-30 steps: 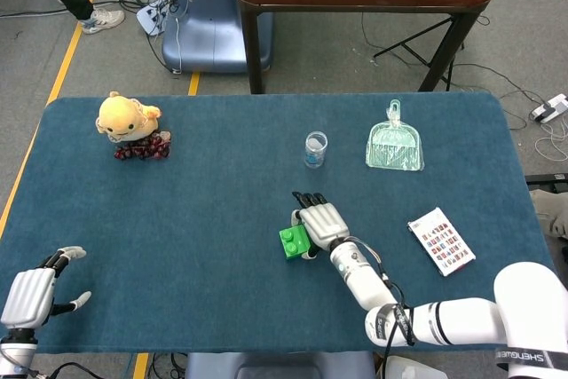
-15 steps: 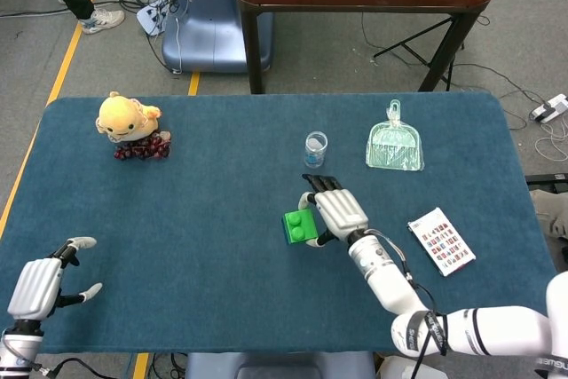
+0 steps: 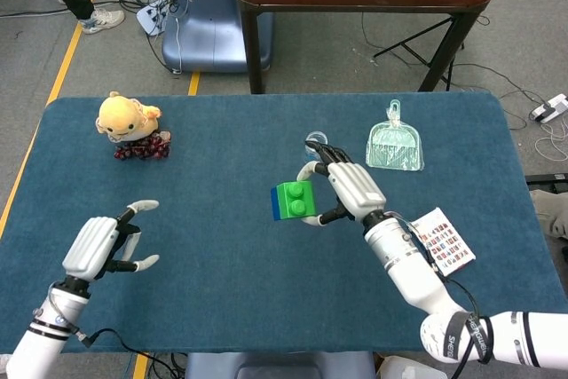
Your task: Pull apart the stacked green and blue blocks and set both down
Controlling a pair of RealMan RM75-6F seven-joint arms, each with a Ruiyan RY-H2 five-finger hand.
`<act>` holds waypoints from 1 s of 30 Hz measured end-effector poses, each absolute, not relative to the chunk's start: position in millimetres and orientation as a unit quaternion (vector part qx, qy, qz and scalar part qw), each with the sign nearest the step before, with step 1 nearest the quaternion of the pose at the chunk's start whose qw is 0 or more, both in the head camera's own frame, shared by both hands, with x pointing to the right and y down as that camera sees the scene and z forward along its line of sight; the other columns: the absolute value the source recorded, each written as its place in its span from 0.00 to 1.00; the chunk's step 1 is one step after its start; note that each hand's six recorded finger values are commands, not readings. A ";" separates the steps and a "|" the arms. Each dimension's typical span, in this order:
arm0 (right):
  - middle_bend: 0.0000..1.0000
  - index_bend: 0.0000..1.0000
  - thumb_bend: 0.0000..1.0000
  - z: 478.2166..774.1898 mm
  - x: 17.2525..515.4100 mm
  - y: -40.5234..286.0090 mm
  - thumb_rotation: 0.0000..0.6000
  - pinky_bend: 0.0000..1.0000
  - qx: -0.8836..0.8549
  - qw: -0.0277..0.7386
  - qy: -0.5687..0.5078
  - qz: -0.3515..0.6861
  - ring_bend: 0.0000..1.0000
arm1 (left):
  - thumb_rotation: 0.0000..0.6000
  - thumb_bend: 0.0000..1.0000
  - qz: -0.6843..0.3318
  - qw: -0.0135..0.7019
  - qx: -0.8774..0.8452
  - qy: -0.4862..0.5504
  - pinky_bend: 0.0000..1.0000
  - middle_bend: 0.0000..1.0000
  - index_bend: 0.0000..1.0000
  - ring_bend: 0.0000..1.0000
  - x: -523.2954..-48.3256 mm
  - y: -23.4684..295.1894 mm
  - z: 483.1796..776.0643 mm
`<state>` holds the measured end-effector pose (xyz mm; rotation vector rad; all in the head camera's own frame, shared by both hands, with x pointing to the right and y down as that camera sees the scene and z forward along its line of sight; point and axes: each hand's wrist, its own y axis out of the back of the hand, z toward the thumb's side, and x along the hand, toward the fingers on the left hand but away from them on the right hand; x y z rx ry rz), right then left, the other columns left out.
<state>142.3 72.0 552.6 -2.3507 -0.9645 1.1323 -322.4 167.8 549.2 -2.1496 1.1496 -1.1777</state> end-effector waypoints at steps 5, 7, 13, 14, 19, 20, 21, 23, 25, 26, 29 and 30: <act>0.05 0.63 0.04 540.0 128.9 70.1 1.00 0.03 -0.840 0.178 -0.336 0.386 0.00 | 1.00 0.00 -0.409 0.187 -0.796 0.405 1.00 1.00 0.23 1.00 -293.0 150.7 543.4; 0.05 0.63 0.04 536.8 123.7 69.8 1.00 0.03 -0.844 0.174 -0.335 0.381 0.00 | 1.00 0.00 -0.409 0.171 -0.804 0.397 1.00 1.00 0.23 1.00 -284.3 147.6 543.0; 0.05 0.63 0.04 532.0 105.9 69.0 1.00 0.03 -0.854 0.162 -0.332 0.366 0.00 | 1.00 0.00 -0.416 0.096 -0.831 0.357 1.00 1.00 0.24 1.00 -256.7 144.7 545.5; 0.05 0.63 0.04 532.1 102.6 69.4 1.00 0.03 -0.856 0.159 -0.331 0.363 0.00 | 1.00 0.00 -0.414 0.080 -0.836 0.351 1.00 1.00 0.24 1.00 -251.0 144.1 545.6; 0.05 0.63 0.04 533.7 92.2 71.1 1.00 0.03 -0.864 0.144 -0.331 0.352 0.00 | 1.00 0.00 -0.404 0.023 -0.849 0.338 1.00 1.00 0.19 1.00 -230.7 142.0 545.9; 0.05 0.63 0.04 534.4 89.5 71.5 1.00 0.03 -0.865 0.142 -0.330 0.350 0.00 | 1.00 0.00 -0.403 0.013 -0.852 0.334 1.00 1.00 0.18 1.00 -226.4 142.2 546.5; 0.05 0.63 0.04 534.9 87.5 71.9 1.00 0.03 -0.866 0.140 -0.329 0.348 0.00 | 1.00 0.00 -0.402 0.006 -0.853 0.333 1.00 1.00 0.18 1.00 -223.7 142.0 546.9; 0.05 0.63 0.04 536.0 82.8 73.2 1.00 0.03 -0.869 0.137 -0.326 0.345 0.00 | 1.00 0.00 -0.397 -0.012 -0.854 0.337 1.00 1.00 0.18 1.00 -218.2 140.8 547.5; 0.05 0.63 0.04 536.8 79.5 74.1 1.00 0.03 -0.871 0.135 -0.324 0.343 0.00 | 1.00 0.00 -0.393 -0.021 -0.852 0.345 1.00 1.00 0.19 1.00 -214.9 138.8 548.0; 0.05 0.63 0.04 537.0 77.6 74.8 1.00 0.03 -0.872 0.134 -0.323 0.342 0.00 | 1.00 0.00 -0.390 -0.023 -0.850 0.352 1.00 1.00 0.21 1.00 -213.6 137.0 548.0; 0.05 0.63 0.04 537.7 73.5 76.4 1.00 0.03 -0.875 0.133 -0.320 0.340 0.00 | 1.00 0.00 -0.383 -0.024 -0.843 0.377 1.00 1.00 0.27 1.00 -211.5 131.8 548.3; 0.05 0.63 0.04 537.9 72.4 76.8 1.00 0.03 -0.875 0.132 -0.319 0.340 0.00 | 1.00 0.00 -0.380 -0.024 -0.840 0.386 1.00 1.00 0.28 1.00 -211.0 130.2 548.5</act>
